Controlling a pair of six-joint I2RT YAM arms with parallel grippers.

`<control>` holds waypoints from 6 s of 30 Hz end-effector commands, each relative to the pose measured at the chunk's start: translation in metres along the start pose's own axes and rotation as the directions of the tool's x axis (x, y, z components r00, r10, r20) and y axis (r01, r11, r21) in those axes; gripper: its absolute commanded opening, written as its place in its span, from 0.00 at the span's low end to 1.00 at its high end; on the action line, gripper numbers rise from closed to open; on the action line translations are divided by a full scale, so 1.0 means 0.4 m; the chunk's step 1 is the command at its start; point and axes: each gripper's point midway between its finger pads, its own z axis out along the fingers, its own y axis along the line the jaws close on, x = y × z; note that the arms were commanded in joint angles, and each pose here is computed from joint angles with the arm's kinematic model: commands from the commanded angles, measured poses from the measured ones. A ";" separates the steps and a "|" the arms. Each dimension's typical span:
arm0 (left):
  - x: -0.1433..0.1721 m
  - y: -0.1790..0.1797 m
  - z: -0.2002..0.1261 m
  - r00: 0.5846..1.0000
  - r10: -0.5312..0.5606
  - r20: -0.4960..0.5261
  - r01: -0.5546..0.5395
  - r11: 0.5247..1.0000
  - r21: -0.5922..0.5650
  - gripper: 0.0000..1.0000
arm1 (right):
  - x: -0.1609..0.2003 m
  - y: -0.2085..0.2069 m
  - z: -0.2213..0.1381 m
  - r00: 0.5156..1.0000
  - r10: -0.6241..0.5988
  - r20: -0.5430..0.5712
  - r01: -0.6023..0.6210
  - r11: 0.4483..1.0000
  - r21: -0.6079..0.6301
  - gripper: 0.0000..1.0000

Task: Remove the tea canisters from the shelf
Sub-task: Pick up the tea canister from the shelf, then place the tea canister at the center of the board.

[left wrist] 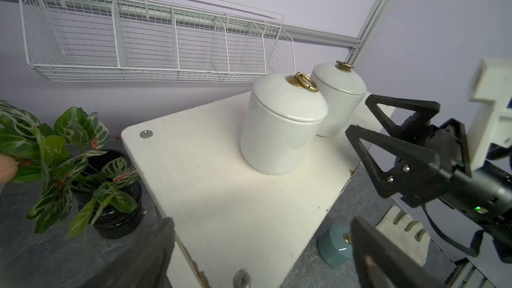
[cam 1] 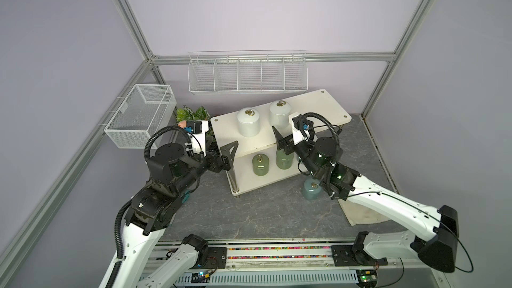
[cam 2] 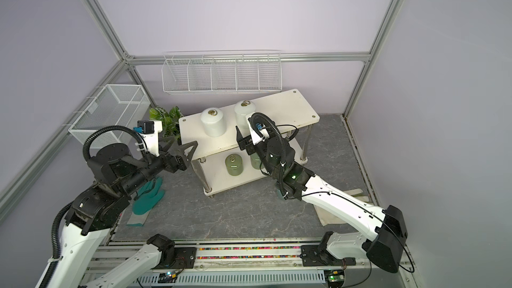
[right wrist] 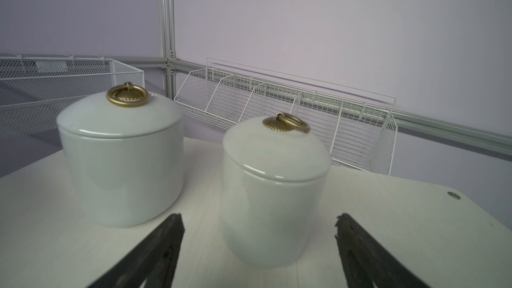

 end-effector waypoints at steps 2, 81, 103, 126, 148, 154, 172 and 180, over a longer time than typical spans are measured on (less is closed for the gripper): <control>-0.002 -0.003 0.003 1.000 0.025 0.003 -0.025 1.000 0.004 1.00 | -0.043 0.001 0.022 0.998 0.056 0.041 -0.055 0.998 -0.029 0.89; 0.018 0.025 0.028 0.998 0.043 -0.034 -0.045 0.998 -0.050 1.00 | 0.042 -0.054 0.180 0.991 0.120 0.062 -0.126 0.986 0.111 0.85; 0.016 0.024 0.034 0.999 0.040 -0.034 -0.042 0.998 -0.048 1.00 | 0.014 -0.046 0.151 0.993 0.088 0.074 -0.093 0.994 0.060 0.59; 0.016 0.017 0.044 0.999 0.027 -0.038 -0.028 0.999 -0.030 1.00 | -0.125 -0.121 0.017 0.978 0.060 0.198 -0.082 0.991 0.105 0.58; 0.005 0.003 0.052 0.999 0.020 -0.033 -0.020 1.000 -0.001 1.00 | -0.084 -0.254 -0.198 0.980 0.038 0.193 -0.092 0.957 0.276 0.59; 0.001 -0.004 0.053 0.999 0.019 -0.038 -0.019 1.000 0.012 1.00 | -0.017 -0.281 -0.247 0.986 0.053 0.159 -0.103 0.941 0.322 0.59; 0.000 -0.004 0.067 0.998 0.016 -0.066 -0.015 1.000 0.009 1.00 | 0.207 -0.355 -0.392 0.988 0.135 0.076 -0.155 0.874 0.461 0.59; 0.000 -0.003 0.070 0.997 0.019 -0.077 -0.018 1.000 0.004 1.00 | 0.296 -0.383 -0.437 0.984 0.168 0.062 -0.175 0.835 0.522 0.59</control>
